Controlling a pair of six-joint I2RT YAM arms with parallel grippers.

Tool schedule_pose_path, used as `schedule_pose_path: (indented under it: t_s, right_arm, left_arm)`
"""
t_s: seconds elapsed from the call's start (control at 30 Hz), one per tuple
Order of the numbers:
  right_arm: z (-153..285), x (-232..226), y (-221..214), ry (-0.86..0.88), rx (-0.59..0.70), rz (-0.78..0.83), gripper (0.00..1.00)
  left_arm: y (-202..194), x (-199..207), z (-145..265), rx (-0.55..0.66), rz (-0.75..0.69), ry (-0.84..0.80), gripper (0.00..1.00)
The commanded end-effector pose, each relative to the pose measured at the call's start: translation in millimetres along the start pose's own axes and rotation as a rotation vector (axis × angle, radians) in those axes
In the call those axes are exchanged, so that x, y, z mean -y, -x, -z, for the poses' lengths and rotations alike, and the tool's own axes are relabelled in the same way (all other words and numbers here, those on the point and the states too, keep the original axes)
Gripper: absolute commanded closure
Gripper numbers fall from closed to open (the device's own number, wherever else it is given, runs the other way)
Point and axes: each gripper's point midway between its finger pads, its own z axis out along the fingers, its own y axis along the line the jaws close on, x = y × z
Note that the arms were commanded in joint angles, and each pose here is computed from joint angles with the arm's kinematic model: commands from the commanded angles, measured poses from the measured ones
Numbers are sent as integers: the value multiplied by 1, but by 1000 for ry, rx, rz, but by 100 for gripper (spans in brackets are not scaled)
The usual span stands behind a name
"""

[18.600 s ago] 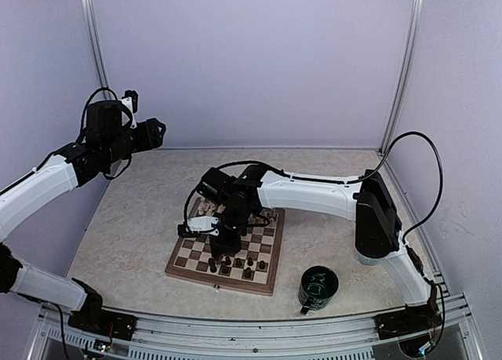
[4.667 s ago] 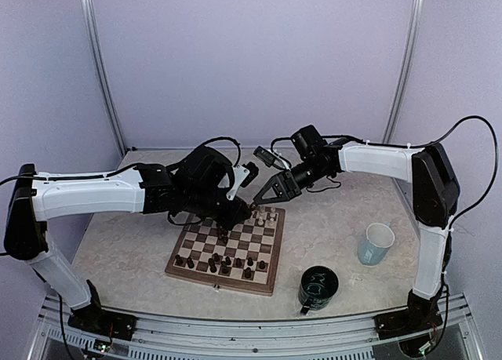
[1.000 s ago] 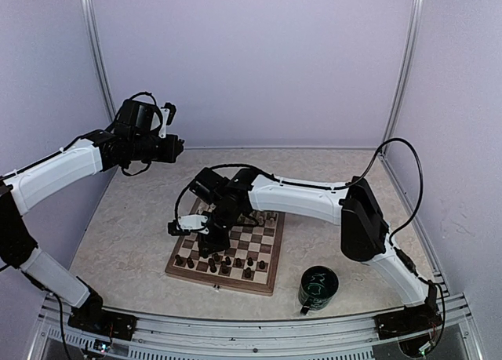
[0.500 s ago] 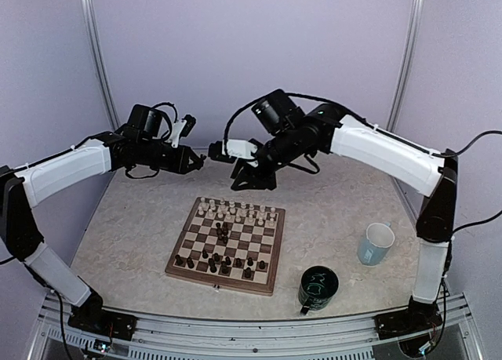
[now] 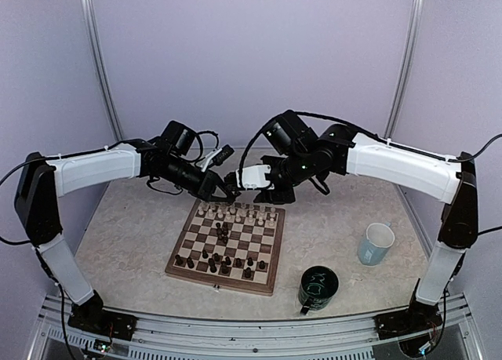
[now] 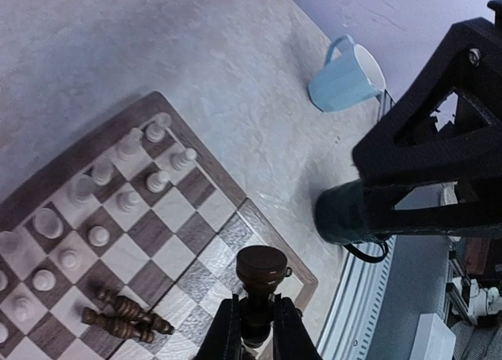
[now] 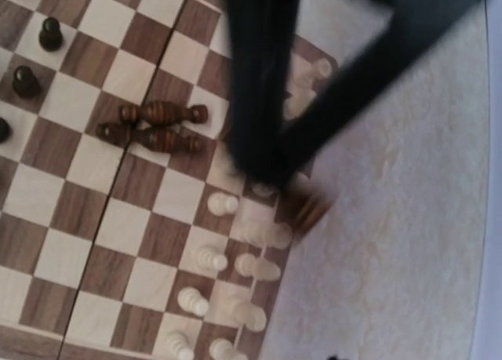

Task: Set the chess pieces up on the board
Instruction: Pass from the left arm to the right

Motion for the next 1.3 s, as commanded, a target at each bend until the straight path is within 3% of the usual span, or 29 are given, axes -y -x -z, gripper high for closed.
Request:
schedule_pose_path:
  t_s: [0.0, 0.43, 0.87, 0.93, 1.1, 1.27]
  right_arm:
    - [-18, -2, 12, -26, -35, 104, 59]
    - [-43, -31, 10, 18, -107, 199, 62]
    - [-51, -50, 2, 58, -129, 231, 86]
    - [-52, -49, 1, 54, -134, 220, 91]
    - [-41, -33, 2, 41, -61, 89, 95]
    - [-15, -7, 0, 96, 120, -186, 96]
  left_arm:
    - [-9, 30, -11, -62, -28, -122, 90]
    - [-22, 42, -25, -116, -7, -169, 90]
    - [-20, 47, -22, -110, -11, -190, 90]
    - [-19, 46, -22, -107, -13, -183, 84]
    - [-4, 25, -12, -49, -17, -66, 71]
    - [30, 16, 26, 136, -77, 59, 62]
